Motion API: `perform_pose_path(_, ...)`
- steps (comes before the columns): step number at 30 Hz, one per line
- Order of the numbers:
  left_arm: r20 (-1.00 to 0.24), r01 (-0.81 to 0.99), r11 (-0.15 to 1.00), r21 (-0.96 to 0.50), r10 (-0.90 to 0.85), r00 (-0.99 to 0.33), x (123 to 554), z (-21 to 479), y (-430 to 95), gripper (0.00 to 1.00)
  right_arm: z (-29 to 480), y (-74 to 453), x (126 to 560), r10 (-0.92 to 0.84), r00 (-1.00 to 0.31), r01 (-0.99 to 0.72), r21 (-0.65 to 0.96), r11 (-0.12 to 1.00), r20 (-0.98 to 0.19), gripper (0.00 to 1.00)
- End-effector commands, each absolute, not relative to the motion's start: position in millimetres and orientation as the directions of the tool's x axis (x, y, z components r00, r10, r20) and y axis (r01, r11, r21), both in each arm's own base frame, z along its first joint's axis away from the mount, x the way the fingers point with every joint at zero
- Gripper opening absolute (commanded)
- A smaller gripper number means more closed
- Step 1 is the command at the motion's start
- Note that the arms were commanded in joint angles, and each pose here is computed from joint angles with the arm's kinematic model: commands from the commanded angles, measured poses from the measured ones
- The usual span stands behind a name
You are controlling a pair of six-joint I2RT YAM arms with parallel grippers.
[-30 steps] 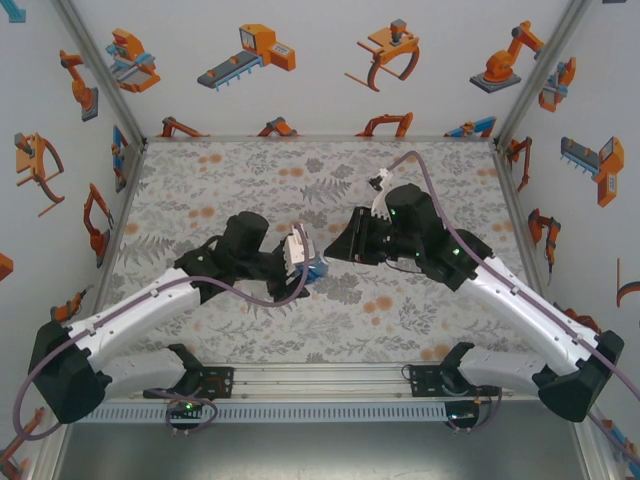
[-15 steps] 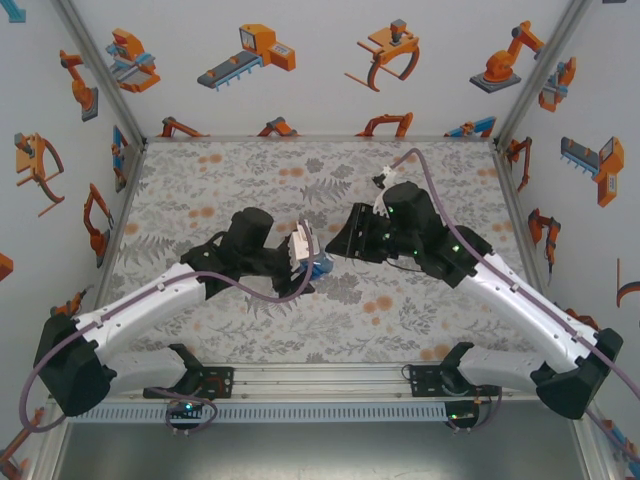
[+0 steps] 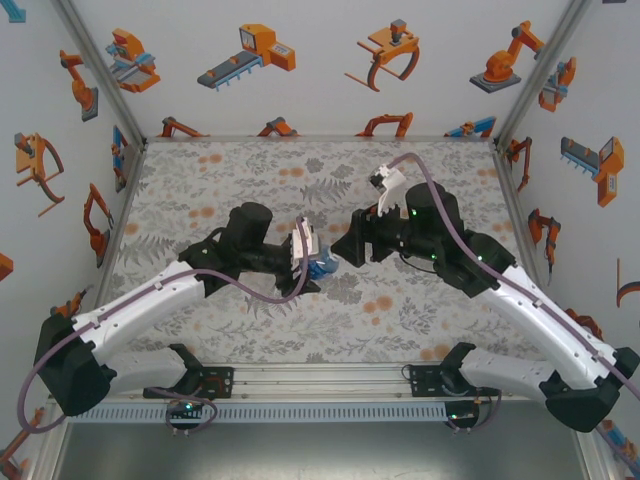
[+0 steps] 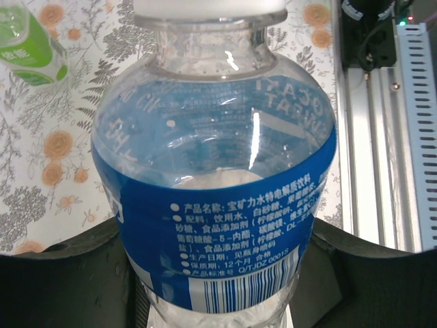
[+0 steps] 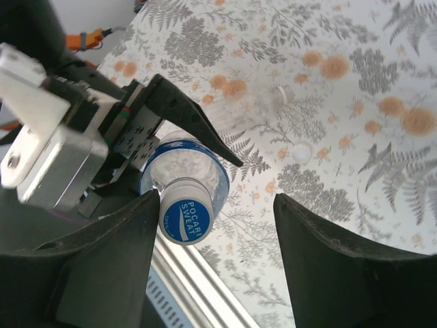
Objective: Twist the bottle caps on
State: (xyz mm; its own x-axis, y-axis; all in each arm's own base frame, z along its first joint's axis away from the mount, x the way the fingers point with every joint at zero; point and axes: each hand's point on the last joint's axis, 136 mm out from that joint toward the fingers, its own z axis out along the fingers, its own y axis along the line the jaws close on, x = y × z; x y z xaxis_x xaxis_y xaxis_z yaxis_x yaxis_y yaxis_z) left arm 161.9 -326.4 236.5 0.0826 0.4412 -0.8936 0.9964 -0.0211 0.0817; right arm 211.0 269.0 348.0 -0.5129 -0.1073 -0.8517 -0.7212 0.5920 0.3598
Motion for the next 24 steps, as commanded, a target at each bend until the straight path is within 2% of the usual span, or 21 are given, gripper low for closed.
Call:
perform_pose_path(1,-0.912,0.988,-0.127,0.084,0.389,0.127,142,258,-328,0.00,386,278,189,-0.175,-0.270,-0.884,0.172,0.434,-0.947,0.62)
perform_pose_path(6,-0.918,0.983,-0.167,0.069,0.374,0.128,131,262,-326,0.00,399,285,152,-0.214,-0.062,-0.980,0.018,0.199,-0.975,0.61)
perform_pose_path(11,-0.920,0.980,-0.190,0.056,0.372,0.125,125,262,-325,0.00,404,283,124,-0.204,0.076,-0.995,-0.087,0.044,-0.976,0.60)
perform_pose_path(17,-0.920,0.971,-0.238,0.036,0.372,0.125,115,263,-327,0.00,393,280,109,-0.251,0.083,-0.996,-0.076,-0.034,-0.965,0.56)
perform_pose_path(24,-0.919,0.965,-0.261,0.031,0.371,0.130,111,264,-331,0.00,380,280,116,-0.282,0.062,-0.998,-0.063,-0.003,-0.957,0.49)
